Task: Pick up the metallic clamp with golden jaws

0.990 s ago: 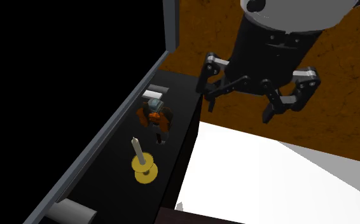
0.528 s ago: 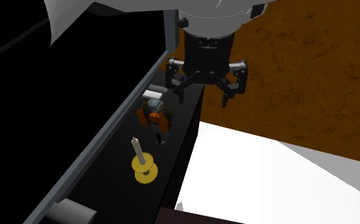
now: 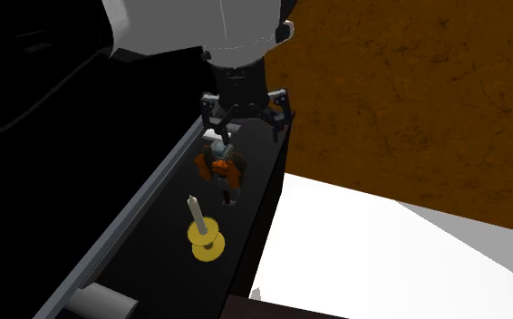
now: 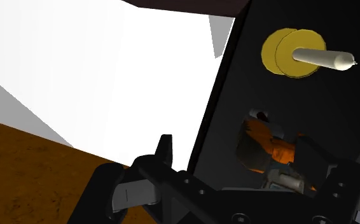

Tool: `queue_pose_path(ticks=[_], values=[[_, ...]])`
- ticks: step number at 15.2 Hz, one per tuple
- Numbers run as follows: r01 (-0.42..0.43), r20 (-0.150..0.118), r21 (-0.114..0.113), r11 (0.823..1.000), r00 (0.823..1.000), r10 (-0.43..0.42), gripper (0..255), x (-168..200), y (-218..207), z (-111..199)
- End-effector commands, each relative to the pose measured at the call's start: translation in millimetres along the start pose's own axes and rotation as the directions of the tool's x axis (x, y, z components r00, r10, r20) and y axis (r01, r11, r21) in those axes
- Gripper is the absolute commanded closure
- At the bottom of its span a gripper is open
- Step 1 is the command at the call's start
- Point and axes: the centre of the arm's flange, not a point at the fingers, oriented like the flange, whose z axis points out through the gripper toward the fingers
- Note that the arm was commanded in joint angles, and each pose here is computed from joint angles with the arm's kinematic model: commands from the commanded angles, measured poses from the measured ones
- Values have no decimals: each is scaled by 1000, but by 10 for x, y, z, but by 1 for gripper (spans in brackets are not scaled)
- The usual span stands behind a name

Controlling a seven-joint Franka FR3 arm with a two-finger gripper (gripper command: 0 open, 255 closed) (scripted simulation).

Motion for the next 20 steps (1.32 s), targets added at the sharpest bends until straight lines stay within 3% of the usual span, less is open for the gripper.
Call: queue_pose_path(ticks=[1,8,15,20], values=[[30,11,-15,999,999,-30,0,194,-218,139],[133,53,-67,989,990,-129,0,708,-962,605],[235,101,-114,965,969,-224,0,1126,-1726,1130],[239,103,-116,964,968,-228,0,1138,-1777,1362]])
